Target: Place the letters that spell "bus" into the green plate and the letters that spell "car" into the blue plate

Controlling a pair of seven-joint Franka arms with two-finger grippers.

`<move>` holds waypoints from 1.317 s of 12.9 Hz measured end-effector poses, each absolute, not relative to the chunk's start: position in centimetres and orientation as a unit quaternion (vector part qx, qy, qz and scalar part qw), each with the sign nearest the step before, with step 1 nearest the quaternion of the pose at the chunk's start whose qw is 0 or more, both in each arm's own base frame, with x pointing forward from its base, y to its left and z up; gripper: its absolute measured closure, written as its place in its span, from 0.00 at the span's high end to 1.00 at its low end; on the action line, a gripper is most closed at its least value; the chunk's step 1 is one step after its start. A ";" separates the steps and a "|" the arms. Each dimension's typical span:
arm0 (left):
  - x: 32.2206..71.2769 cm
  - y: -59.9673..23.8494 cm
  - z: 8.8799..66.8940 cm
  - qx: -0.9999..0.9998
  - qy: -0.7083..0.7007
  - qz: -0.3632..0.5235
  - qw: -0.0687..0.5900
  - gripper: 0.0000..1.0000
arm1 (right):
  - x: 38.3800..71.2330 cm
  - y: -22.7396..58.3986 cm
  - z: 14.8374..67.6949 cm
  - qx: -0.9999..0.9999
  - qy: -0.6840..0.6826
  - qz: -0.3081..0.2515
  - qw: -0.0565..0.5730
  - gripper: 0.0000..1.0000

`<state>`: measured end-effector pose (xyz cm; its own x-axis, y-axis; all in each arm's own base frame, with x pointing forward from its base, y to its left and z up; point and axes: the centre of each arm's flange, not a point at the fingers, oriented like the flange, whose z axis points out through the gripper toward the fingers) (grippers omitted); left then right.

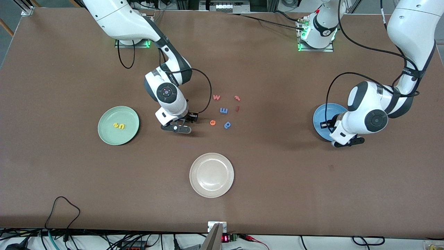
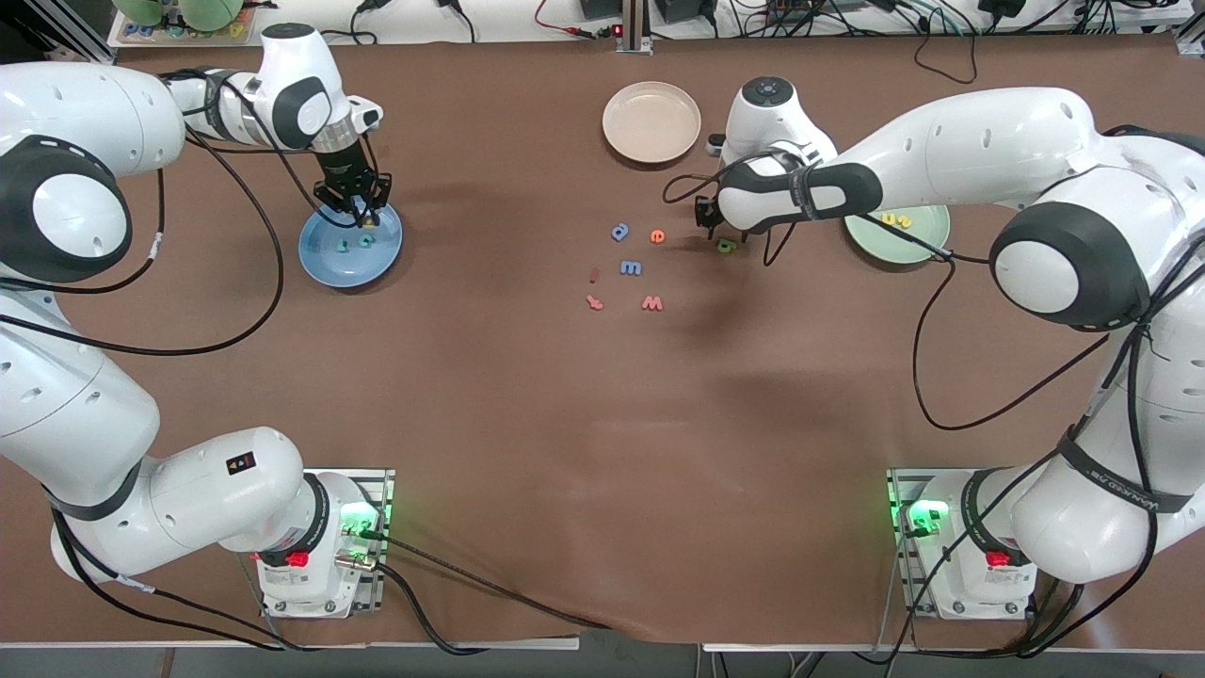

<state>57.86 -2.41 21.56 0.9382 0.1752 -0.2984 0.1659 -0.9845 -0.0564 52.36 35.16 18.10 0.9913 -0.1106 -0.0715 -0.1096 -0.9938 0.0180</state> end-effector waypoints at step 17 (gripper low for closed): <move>59.0 0.3 25.5 -0.983 -0.010 0.186 0.000 1.00 | 52.9 33.7 18.5 0.997 -0.057 -0.050 0.025 0.38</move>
